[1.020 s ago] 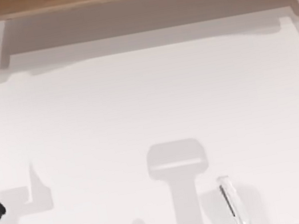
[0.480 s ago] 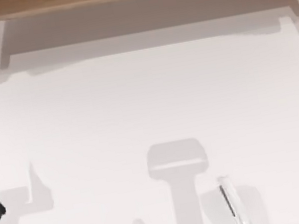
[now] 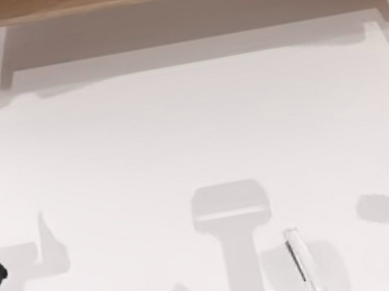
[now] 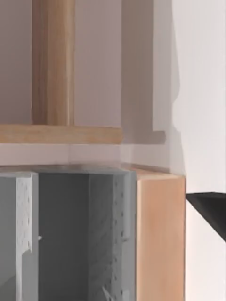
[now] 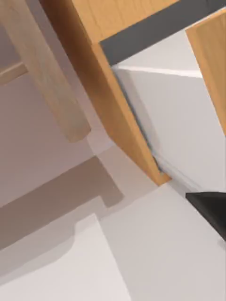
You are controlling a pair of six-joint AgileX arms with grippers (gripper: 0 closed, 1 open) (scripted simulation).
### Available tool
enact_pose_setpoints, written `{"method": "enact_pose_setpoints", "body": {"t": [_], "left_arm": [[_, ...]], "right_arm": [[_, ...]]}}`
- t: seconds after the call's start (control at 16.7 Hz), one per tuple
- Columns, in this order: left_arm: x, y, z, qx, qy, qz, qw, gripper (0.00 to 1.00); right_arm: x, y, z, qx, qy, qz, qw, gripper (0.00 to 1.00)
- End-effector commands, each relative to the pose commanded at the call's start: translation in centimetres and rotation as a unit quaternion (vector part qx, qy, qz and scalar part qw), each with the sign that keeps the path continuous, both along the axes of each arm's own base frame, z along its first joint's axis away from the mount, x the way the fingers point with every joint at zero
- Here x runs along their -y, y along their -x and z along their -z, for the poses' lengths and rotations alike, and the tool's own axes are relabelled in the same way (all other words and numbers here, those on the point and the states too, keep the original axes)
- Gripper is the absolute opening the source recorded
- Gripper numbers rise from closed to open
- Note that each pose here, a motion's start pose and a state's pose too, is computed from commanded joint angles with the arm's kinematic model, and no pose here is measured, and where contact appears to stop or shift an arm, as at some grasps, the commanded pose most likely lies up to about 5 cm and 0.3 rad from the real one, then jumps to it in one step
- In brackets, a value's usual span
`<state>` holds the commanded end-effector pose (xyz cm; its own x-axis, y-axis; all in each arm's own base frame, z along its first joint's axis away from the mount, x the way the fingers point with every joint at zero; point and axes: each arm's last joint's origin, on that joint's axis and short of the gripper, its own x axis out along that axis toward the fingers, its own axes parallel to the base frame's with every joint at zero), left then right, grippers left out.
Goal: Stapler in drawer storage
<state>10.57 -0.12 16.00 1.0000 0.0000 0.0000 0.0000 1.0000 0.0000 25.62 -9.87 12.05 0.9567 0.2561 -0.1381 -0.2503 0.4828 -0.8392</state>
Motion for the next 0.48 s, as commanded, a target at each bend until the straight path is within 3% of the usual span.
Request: {"method": "enact_pose_setpoints", "body": {"t": [0.24, 0.48], "left_arm": [[0.0, 0.0, 0.0, 0.000, 0.000, 0.000, 1.000, 1.00], [0.0, 0.0, 0.0, 0.000, 0.000, 0.000, 1.000, 1.00]], "right_arm": [[-5.8, -2.9, -1.7, -0.123, -0.157, -0.039, 0.979, 1.00], [-13.0, -4.3, -2.7, -0.302, -0.279, -0.027, 0.911, 1.00]]}}
